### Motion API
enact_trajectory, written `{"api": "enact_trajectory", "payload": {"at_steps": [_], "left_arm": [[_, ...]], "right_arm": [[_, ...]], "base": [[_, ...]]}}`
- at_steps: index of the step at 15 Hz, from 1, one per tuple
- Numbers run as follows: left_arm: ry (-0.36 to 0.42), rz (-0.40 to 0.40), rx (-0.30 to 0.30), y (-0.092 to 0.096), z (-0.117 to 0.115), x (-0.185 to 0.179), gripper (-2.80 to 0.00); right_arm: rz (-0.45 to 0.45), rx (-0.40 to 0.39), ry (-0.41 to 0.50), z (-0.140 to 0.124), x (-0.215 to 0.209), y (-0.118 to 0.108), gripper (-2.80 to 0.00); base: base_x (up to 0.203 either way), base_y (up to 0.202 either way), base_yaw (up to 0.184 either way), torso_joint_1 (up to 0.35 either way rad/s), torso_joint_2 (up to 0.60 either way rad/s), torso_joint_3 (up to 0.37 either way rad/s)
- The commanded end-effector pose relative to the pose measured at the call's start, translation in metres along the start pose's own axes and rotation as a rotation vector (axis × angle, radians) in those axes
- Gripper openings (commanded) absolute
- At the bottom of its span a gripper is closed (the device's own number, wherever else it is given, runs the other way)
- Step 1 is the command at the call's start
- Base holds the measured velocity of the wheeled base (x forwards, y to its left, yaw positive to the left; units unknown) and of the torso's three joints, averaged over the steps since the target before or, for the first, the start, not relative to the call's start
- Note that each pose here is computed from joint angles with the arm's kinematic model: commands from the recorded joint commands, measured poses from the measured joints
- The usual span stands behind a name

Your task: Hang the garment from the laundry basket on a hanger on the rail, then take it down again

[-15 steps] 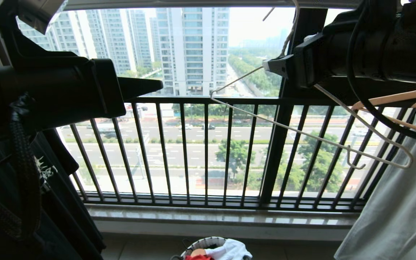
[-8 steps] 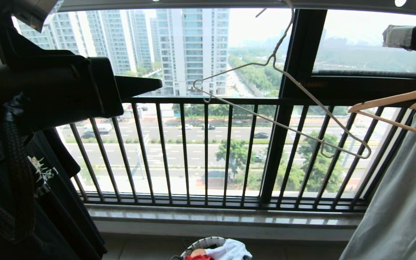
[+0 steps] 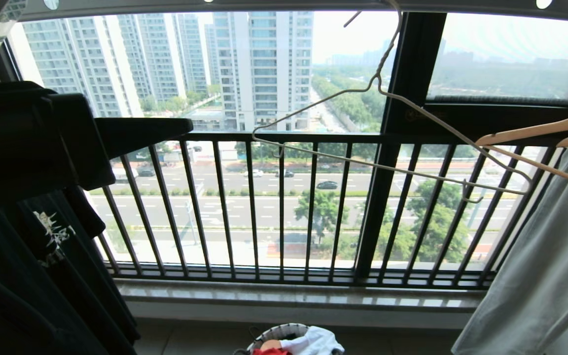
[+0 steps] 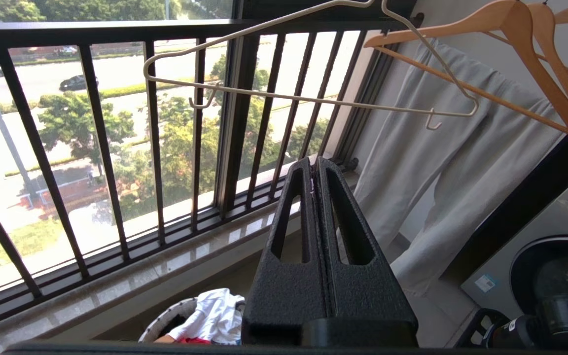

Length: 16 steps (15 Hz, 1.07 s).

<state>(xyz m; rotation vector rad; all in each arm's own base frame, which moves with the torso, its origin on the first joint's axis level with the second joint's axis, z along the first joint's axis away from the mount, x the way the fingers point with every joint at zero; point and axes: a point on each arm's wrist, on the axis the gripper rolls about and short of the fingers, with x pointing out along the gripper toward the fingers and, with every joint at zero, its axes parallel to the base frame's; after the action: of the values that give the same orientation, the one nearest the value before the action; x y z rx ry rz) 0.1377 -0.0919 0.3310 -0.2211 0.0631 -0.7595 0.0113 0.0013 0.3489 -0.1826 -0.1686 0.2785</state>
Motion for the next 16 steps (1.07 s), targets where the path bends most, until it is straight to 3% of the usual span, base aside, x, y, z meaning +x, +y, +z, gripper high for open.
{"api": "enact_trajectory", "payload": {"at_steps": [1,4,6,9,12,14,16], "left_arm": [[-0.059,-0.004,0.012,-0.007,0.002,-0.037,-2.80],[-0.090,0.035,0.037,-0.017,-0.005,-0.100,-2.80],[-0.130,0.198,0.063,-0.017,-0.014,-0.132,-2.80],[-0.280,0.430,0.127,-0.038,-0.034,-0.183,-2.80],[-0.225,0.543,0.110,-0.052,-0.070,-0.207,-2.80],[-0.157,0.589,0.110,-0.048,-0.102,-0.212,-2.80],[-0.137,0.652,0.119,-0.045,-0.131,-0.215,-2.80]], "right_arm": [[-0.059,0.020,-0.083,0.001,-0.036,-0.006,-2.80],[-0.146,0.013,-0.058,-0.004,-0.039,-0.002,-2.80],[-0.200,0.014,-0.054,-0.023,-0.057,0.003,-2.80],[-0.323,0.002,-0.065,-0.036,-0.077,0.014,-2.80],[-0.406,-0.012,-0.108,-0.037,-0.100,0.023,-2.80],[-0.409,-0.014,-0.049,-0.051,-0.116,0.031,-2.80],[-0.424,-0.017,-0.007,-0.067,-0.121,0.037,-2.80]], "base": [[0.000,0.000,0.000,0.000,0.00,0.000],[0.000,0.000,0.000,0.000,0.00,0.000],[0.000,0.000,0.000,0.000,0.00,0.000],[0.000,0.000,0.000,0.000,0.00,0.000],[0.000,0.000,0.000,0.000,0.00,0.000],[0.000,0.000,0.000,0.000,0.00,0.000],[0.000,0.000,0.000,0.000,0.00,0.000]]}}
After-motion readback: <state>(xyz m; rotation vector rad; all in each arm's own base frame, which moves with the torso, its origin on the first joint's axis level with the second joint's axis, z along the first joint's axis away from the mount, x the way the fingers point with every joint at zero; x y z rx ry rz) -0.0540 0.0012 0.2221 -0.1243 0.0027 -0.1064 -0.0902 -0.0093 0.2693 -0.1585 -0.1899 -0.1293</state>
